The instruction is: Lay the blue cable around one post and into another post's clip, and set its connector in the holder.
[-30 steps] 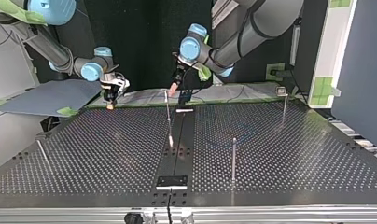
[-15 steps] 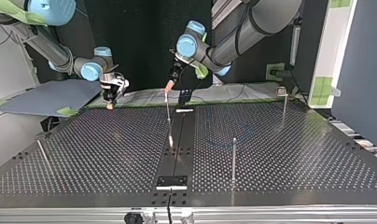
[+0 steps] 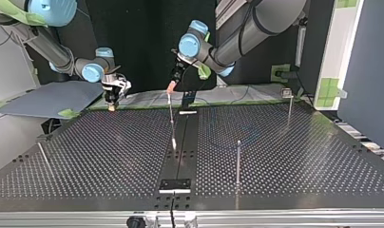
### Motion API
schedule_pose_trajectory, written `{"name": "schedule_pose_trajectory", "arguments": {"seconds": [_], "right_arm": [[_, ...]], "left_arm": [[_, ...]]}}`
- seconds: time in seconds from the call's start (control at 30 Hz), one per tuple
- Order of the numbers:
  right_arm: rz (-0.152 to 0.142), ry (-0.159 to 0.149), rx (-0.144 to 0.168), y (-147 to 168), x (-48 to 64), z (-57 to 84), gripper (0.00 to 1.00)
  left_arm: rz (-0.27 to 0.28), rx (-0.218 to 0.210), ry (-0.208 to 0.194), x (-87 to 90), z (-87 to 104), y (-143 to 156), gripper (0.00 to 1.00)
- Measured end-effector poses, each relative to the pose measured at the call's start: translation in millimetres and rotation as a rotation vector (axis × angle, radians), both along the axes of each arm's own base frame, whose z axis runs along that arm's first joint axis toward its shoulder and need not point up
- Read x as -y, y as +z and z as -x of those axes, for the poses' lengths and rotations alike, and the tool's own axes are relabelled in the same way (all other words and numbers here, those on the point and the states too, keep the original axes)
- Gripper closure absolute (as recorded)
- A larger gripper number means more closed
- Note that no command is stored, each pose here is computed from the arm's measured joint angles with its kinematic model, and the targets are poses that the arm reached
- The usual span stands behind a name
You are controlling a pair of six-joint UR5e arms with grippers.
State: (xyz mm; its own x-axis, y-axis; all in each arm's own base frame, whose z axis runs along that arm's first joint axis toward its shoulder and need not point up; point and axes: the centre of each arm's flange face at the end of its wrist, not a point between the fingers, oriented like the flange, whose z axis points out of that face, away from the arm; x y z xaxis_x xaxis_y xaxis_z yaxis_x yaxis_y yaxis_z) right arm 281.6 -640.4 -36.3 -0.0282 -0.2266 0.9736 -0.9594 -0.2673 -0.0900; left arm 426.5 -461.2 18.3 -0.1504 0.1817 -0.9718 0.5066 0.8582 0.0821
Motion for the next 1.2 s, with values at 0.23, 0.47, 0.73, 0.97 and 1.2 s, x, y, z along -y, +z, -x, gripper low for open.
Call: {"name": "schedule_pose_trajectory", "arguments": {"seconds": [0.23, 0.47, 0.73, 0.97, 1.2], "right_arm": [[0.000, 0.000, 0.000, 0.0, 0.1, 0.2, 1.00], [-0.002, 0.000, 0.000, -0.6, -0.2, 0.4, 1.00], [-0.002, 0.000, 0.000, -0.6, -0.1, 0.5, 1.00], [-0.004, 0.000, 0.001, -1.6, -0.1, 1.0, 1.00], [-0.005, -0.005, 0.013, -1.7, 0.8, 2.4, 1.00]], "left_arm": [[0.005, 0.000, -0.002, 1.4, 1.2, 0.2, 0.00], [0.006, 0.000, -0.002, 1.8, 1.5, 0.2, 0.00], [0.006, 0.000, -0.002, 2.1, 1.8, 0.2, 0.00], [-0.019, 0.021, -0.022, 6.1, 14.9, 11.1, 0.00], [0.046, 0.061, -0.031, 17.0, 54.4, 39.0, 0.00]]}}
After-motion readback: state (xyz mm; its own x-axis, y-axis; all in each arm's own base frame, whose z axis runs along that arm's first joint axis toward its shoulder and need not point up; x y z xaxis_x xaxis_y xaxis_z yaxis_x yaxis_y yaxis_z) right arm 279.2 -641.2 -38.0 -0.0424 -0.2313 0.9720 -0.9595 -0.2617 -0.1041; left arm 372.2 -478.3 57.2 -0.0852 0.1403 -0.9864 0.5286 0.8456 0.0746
